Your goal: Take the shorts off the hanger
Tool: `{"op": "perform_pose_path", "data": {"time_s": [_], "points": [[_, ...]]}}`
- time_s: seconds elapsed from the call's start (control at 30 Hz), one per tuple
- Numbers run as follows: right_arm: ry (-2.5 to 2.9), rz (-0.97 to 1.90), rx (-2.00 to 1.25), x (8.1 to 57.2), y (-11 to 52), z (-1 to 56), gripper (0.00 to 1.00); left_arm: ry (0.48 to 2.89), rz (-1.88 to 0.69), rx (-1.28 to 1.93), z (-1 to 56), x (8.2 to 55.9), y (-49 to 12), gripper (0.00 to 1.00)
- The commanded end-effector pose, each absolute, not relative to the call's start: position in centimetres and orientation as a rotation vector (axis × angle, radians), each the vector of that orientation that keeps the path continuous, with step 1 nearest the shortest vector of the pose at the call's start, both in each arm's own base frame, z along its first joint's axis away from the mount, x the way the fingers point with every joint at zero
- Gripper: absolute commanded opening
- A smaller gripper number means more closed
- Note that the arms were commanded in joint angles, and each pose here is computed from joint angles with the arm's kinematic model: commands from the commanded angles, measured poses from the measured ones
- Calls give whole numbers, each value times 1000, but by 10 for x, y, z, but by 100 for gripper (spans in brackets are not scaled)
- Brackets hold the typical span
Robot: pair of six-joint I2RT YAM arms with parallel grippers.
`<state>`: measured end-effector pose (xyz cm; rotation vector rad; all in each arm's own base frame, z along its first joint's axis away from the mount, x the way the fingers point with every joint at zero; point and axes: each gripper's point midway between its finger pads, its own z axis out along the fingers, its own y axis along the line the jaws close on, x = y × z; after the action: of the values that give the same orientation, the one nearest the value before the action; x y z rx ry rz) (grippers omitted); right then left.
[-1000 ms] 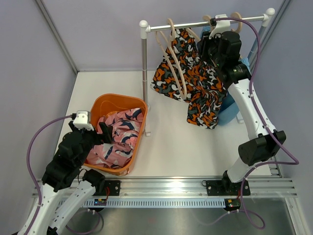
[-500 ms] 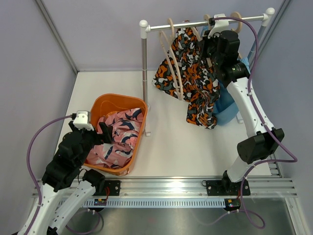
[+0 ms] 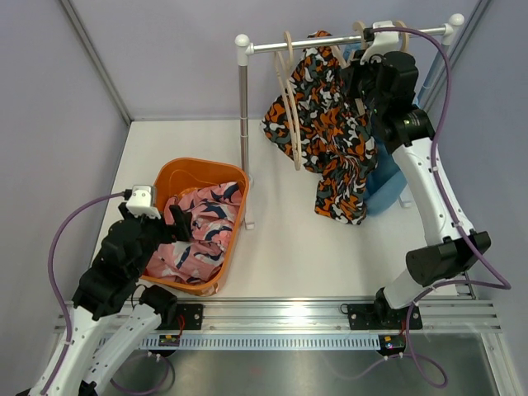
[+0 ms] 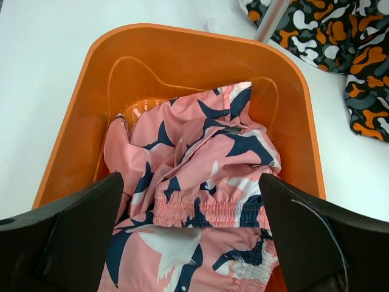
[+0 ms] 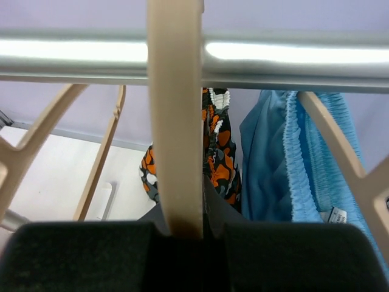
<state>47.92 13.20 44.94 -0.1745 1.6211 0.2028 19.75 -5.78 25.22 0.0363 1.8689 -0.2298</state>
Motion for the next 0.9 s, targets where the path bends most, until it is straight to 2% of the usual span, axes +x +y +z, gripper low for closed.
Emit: {"op": "perform_pose_path", "data": {"time_s": [0.0,0.33,0.57,0.7,0.87], "points": [[1475,227,-124,444,119,508,0,1854,-241,67,255,202,-63,99],[1642,277,-68,397,109,467,0,1818,-293,101,267,201,-72,99],[1810,451,-81,320,117,433,0,1757,-409,166,298,199,-92,99],[1928,536,-118,277,126,396,0,1722,-498,203,321,199,-108,99],[1992,633,-206,232,147,367,0,1728,-644,227,326,204,-136,99]]}}
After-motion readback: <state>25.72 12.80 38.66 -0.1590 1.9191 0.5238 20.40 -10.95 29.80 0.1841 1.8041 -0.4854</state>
